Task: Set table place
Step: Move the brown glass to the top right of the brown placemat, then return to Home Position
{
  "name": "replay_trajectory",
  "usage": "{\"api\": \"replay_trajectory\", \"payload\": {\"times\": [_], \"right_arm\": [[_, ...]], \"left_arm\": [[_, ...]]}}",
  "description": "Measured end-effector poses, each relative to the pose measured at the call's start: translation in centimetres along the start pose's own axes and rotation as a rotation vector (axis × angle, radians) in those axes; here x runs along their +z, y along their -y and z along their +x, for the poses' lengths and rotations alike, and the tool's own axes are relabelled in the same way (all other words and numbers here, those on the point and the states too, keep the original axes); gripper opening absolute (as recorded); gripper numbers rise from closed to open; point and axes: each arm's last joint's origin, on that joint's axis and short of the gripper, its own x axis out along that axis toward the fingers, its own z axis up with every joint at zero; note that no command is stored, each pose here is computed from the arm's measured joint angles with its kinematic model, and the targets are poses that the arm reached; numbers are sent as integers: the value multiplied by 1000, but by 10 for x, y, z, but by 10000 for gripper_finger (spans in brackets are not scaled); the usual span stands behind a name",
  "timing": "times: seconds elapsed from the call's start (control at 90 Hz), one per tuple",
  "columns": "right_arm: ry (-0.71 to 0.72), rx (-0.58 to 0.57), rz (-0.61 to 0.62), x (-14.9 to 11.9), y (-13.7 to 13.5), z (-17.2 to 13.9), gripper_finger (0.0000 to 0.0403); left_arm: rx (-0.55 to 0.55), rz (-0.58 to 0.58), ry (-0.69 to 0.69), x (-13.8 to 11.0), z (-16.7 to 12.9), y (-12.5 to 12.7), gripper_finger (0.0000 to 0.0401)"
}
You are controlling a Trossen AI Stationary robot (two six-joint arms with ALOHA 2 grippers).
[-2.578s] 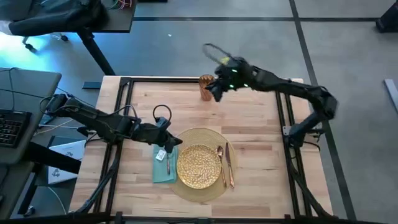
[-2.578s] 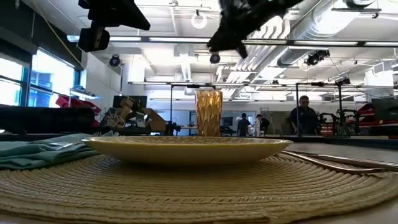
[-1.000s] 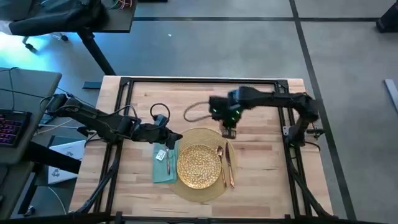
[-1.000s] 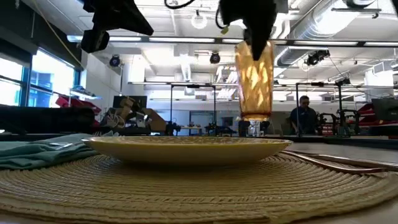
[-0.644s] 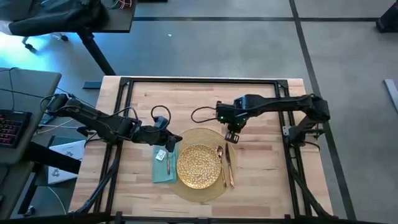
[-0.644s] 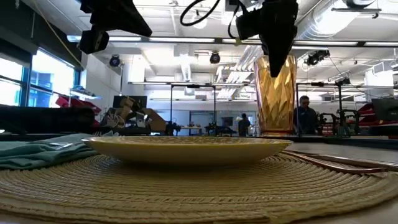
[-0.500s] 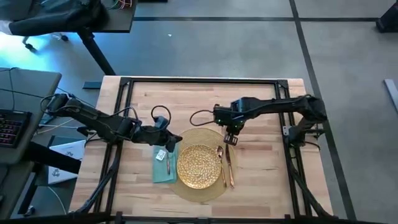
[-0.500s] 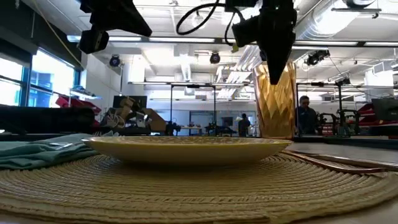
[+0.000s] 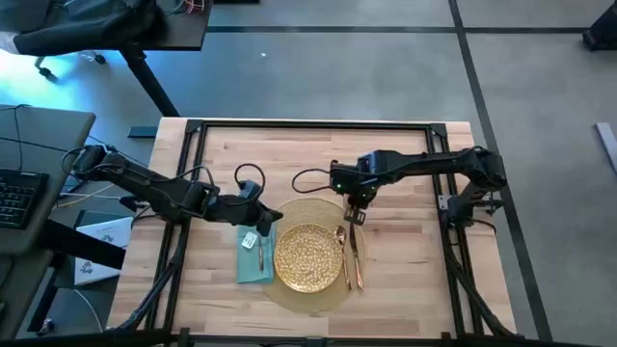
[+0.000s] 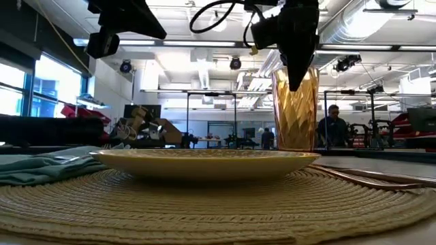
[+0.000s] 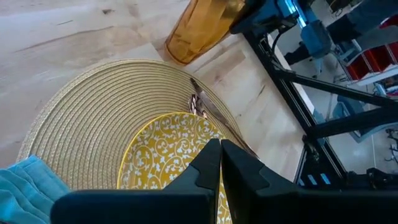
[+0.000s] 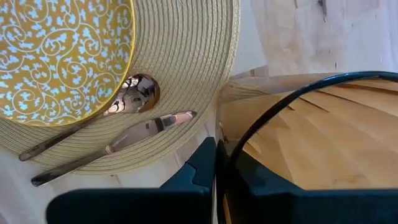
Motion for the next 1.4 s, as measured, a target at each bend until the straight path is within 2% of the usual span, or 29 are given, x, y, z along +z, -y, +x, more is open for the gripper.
{"api": "replay_trajectory", "payload": {"times": [0.222, 0.5, 0.678, 0.933, 1.078, 1.2, 1.289, 1.4], "right_arm": [[3, 0, 23, 0, 0, 0, 16], [3, 1, 31, -1, 1, -5, 95], [101, 6, 33, -4, 3, -35, 126], [243, 64, 84, -19, 14, -83, 130], [370, 115, 79, -56, 21, -118, 129], [488, 164, 120, -107, 34, -138, 123], [594, 202, 210, -146, 47, -142, 117], [714, 239, 314, -193, 61, -131, 108]], "left_arm": [[1, 0, 1, 0, 0, 0, 0], [-1, -3, 0, 0, 0, 0, 0], [-1, -19, 1, 0, 0, 0, 0], [-2, -19, 1, 0, 0, 0, 0], [-2, -26, 0, 0, 0, 0, 0], [1, -25, 8, 0, 0, 0, 0], [2, -20, 8, 0, 0, 0, 0], [5, -19, 13, 0, 0, 0, 0]]}}
